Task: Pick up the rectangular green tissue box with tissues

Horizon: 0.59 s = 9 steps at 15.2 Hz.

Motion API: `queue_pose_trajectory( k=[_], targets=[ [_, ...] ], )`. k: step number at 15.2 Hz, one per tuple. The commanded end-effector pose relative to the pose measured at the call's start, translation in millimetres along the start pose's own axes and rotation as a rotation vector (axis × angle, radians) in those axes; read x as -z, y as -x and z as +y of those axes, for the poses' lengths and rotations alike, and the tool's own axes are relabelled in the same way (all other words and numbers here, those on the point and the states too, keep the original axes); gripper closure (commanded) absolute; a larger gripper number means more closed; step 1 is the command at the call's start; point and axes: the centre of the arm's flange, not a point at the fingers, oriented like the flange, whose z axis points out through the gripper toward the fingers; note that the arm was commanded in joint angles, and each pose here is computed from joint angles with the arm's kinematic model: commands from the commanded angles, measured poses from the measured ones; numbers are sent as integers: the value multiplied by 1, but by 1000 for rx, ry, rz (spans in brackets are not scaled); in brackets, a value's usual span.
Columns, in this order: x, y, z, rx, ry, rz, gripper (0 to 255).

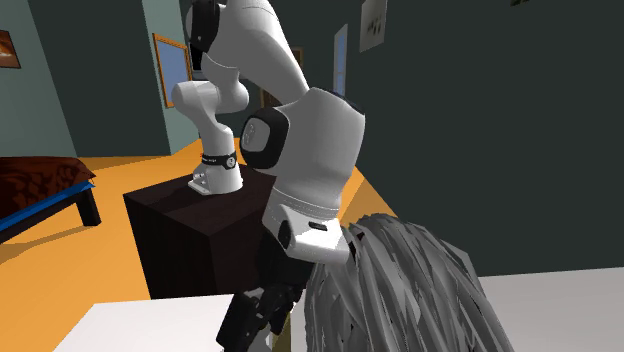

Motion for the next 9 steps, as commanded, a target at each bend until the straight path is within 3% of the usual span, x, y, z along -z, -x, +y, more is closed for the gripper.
queue_pose_trajectory(
  k=[1,8,9],
  targets=[
    [-9,-11,-17,16,-8,15,255],
    [-22,-16,-14,17,-7,15,255],
    [-10,-5,-20,17,-8,15,255]
  ],
)
